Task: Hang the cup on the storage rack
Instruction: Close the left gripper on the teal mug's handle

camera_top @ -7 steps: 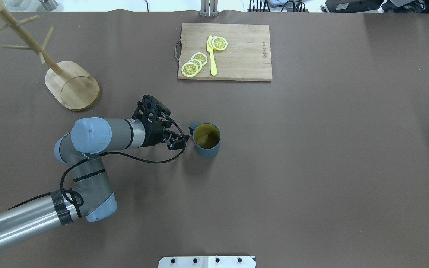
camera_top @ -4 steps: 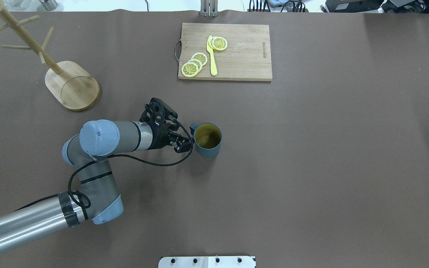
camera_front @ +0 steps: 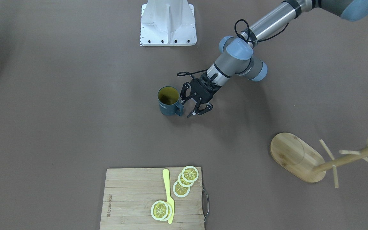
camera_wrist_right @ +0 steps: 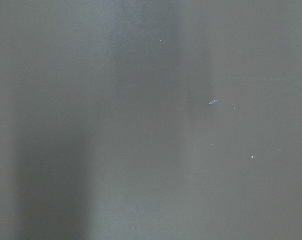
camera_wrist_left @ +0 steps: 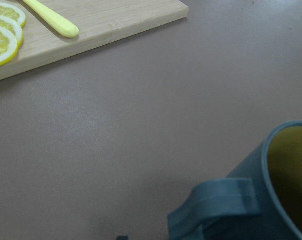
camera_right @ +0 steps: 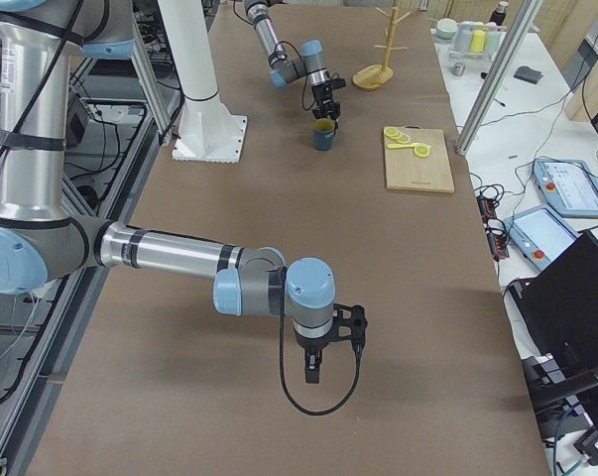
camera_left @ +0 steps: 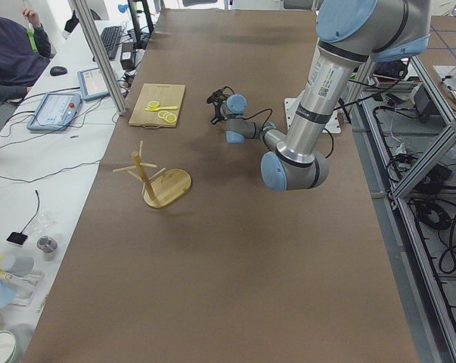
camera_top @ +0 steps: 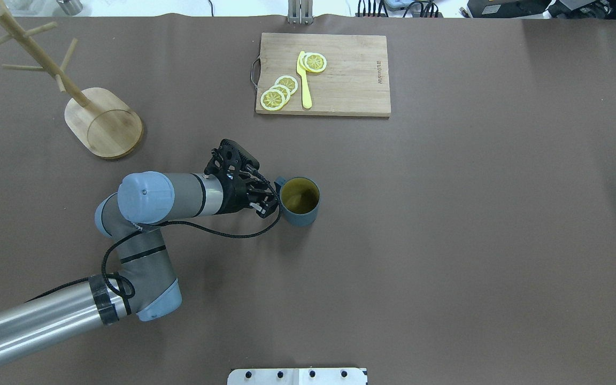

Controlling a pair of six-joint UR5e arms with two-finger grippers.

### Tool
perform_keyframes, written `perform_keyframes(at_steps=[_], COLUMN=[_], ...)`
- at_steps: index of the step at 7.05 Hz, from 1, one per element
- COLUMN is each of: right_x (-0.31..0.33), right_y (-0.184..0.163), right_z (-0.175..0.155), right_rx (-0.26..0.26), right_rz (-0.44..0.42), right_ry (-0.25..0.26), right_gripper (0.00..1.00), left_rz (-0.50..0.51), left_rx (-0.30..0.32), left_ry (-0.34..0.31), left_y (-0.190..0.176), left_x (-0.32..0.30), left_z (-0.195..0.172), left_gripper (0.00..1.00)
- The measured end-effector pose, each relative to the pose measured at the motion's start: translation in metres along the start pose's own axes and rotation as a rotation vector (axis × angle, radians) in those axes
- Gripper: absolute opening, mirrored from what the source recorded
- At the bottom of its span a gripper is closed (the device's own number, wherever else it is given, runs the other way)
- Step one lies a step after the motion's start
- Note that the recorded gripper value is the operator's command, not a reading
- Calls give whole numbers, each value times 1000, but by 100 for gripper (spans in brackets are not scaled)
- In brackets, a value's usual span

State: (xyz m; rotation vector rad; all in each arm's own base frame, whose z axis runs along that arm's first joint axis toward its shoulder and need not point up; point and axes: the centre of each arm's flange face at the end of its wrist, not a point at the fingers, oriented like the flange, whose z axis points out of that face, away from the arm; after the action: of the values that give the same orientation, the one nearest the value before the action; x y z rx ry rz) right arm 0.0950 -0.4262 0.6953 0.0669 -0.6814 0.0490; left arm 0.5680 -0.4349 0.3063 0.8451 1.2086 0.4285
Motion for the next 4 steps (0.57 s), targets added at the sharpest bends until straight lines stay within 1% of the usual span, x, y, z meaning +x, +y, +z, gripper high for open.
perform_keyframes(at_steps=[2, 3, 4], right_x=[0, -1, -1], right_y=[0, 0, 0], right_z=[0, 1, 1], right_rx=[-1, -1, -2], right_rz=[-1, -2, -3], right_ry=[0, 0, 0], right_gripper=[100, 100, 100], left_rz=[1, 0, -1], left_rx=[9, 16, 20], left_ry=[7, 12, 17], left_y=[-2, -3, -3], left_x=[1, 2, 3], left_z=[-1, -1, -2], left_gripper=[52, 45, 45])
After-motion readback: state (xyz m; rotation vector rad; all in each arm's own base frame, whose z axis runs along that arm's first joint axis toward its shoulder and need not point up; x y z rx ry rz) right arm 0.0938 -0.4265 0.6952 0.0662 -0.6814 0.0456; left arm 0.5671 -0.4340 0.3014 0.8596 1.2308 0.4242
